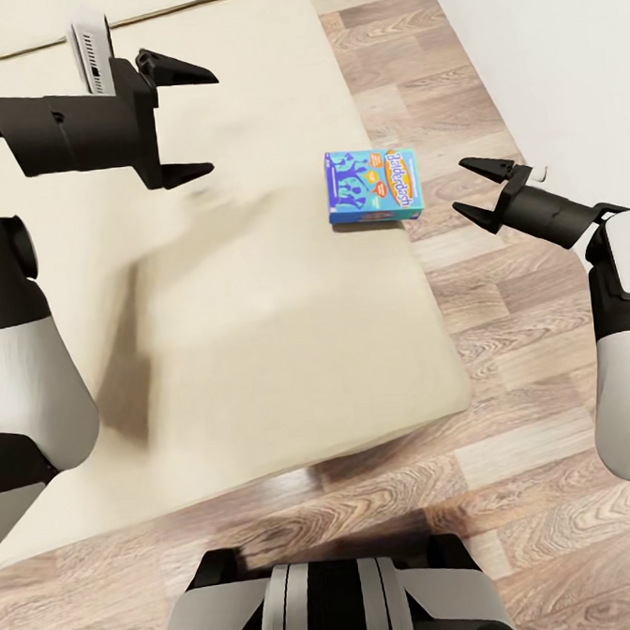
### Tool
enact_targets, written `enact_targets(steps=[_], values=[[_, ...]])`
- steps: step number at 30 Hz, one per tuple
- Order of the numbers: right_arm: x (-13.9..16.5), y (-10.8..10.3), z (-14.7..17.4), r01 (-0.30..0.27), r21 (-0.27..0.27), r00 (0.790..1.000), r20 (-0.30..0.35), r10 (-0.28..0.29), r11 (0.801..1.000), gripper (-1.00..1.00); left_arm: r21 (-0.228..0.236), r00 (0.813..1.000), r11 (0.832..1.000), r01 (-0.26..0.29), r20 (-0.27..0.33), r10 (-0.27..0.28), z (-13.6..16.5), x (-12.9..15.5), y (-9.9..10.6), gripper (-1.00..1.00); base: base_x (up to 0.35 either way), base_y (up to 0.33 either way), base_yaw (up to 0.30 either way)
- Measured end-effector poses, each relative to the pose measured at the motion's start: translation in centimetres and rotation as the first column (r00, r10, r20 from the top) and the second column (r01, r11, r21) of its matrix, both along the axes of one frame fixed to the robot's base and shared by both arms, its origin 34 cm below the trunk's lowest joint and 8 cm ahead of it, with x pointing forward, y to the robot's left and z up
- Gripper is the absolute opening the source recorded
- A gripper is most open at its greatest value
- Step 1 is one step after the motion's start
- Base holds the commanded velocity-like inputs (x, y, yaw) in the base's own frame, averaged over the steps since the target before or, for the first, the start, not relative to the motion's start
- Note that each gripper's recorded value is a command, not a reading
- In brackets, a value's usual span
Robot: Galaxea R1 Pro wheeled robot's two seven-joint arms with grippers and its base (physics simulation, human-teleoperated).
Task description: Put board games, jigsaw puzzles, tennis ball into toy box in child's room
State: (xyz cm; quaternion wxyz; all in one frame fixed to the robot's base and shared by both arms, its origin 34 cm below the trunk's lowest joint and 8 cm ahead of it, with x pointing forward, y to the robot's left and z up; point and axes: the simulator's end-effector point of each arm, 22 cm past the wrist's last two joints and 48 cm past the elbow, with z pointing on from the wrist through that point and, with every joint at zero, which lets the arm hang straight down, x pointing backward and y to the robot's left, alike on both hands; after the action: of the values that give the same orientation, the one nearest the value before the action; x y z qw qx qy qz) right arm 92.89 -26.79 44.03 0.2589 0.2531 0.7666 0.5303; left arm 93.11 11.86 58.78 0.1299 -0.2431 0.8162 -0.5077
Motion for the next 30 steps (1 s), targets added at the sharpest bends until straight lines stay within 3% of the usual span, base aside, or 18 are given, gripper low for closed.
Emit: enact_targets(steps=[30], values=[[0.0,1.0,1.7,-0.028,0.056,0.998,0.056,0.025,0.998,1.0,0.023,0.998,0.999,0.034,0.055,-0.035,2.6,0.9,-1.3,1.0,0.0,0.0,0.005]])
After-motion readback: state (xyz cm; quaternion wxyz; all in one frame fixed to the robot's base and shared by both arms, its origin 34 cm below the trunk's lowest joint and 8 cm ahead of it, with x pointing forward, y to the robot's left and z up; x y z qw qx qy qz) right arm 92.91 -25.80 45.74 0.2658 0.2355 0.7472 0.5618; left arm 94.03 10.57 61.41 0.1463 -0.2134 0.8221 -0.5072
